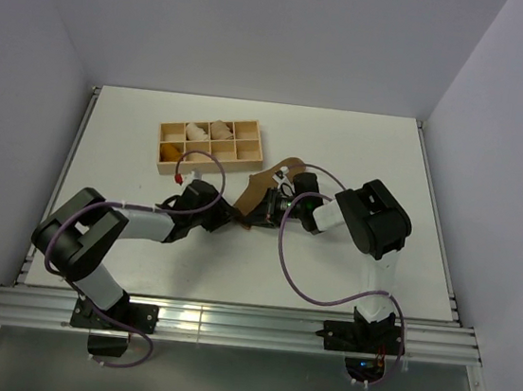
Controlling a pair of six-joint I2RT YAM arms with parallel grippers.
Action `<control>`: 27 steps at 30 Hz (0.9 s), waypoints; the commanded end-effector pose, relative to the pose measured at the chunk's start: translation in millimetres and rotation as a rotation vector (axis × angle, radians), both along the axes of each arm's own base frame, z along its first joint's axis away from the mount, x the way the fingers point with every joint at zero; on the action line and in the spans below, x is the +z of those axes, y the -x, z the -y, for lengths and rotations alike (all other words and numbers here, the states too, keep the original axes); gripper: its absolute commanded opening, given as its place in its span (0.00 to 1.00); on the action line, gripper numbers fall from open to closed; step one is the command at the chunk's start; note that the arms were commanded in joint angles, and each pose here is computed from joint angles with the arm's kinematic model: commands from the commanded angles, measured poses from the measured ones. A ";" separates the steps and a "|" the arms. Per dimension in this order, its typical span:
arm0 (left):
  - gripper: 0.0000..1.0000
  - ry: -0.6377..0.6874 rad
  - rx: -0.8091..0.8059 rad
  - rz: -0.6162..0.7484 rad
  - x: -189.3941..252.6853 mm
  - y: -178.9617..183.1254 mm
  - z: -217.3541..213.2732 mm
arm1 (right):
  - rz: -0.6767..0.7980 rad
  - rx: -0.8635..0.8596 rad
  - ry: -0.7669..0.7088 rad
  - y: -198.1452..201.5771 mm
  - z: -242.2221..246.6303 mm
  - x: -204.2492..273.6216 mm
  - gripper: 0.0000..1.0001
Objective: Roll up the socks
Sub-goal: Roll the sock at the center of the board.
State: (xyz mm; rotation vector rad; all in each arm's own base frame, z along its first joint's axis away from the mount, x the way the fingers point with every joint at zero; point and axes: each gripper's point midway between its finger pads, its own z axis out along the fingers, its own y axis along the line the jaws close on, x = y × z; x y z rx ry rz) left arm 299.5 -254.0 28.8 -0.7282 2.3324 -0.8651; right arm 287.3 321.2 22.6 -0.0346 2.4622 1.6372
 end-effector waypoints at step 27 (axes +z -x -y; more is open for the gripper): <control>0.38 0.031 0.100 -0.058 -32.4 6.3 -19.0 | -0.049 -0.039 0.016 3.1 6.0 -19.8 0.04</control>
